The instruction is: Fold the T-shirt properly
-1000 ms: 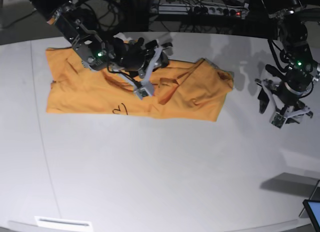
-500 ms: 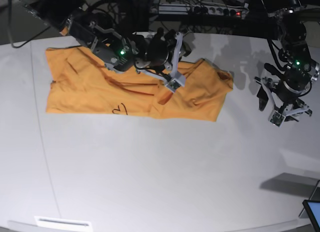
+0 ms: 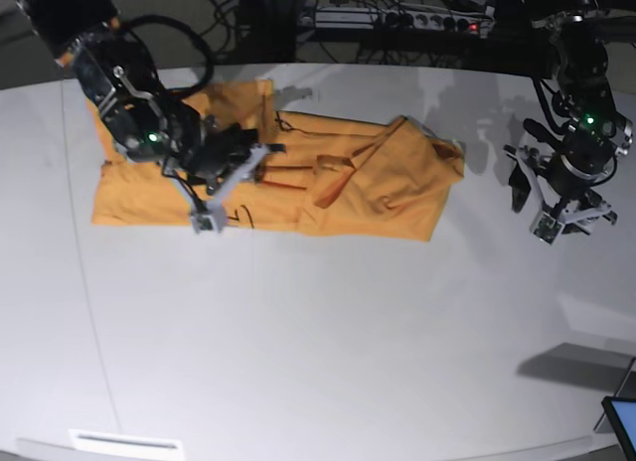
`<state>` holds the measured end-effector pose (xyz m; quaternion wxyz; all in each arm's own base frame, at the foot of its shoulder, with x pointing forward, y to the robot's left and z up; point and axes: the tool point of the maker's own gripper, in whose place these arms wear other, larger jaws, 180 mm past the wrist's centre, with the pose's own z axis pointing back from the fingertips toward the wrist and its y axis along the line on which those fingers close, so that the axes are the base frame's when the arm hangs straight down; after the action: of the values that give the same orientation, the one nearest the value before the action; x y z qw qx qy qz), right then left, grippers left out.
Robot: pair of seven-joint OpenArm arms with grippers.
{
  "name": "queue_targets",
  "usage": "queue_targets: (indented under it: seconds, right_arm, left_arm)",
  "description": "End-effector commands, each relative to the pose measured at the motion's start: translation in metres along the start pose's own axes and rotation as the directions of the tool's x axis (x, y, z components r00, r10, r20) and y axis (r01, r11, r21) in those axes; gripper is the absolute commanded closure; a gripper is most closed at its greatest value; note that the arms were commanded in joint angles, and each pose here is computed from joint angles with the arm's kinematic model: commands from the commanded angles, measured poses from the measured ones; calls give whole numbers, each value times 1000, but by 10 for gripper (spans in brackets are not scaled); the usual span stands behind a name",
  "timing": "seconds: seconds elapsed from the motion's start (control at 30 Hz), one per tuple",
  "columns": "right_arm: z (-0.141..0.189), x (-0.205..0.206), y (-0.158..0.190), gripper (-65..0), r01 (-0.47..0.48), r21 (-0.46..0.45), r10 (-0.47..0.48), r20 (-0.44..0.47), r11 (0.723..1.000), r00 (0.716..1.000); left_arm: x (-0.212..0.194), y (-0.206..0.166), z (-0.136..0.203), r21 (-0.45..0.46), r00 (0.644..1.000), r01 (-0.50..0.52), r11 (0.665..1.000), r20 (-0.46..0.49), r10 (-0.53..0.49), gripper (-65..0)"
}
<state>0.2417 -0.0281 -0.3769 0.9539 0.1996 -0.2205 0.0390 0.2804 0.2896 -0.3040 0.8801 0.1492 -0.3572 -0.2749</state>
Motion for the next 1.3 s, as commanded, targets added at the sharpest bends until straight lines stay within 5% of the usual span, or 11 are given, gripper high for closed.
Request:
queue_targets:
  seconds: [0.0,0.1,0.33,0.57,0.83,0.93,1.27]
  right_arm:
    - [7,15,-3,-196,-4,-1,4,67,1000,998]
    - [9,6,-21,-177,21,-42,-17,92,999,996]
    - [19,4,-60,0,66,-160,-41,156,985,987]
    - [32,16,-66,0,-22,-249,80,223,968,971]
    - [27,-1,-62,0,-30,-274,88,203,961,975]
    - [27,-3,-62,0,-29,-274,86,201,961,976]
    - [25,-11,-64,0,-26,-277,79,181,961,980]
  left_arm:
    - [13,4,2,14,999,25,1000,36,-26,-388]
    - [18,-14,-3,-36,997,60,998,43,-59,-388]
    - [39,-29,-2,-58,991,47,997,130,-39,-381]
    - [63,-50,7,-102,955,46,994,298,-13,-82]
    - [47,-56,6,-123,960,38,992,281,-2,-71]
    - [42,-55,-1,-131,964,22,991,264,14,0]
    - [32,-78,-34,-229,977,-2,973,206,51,0]
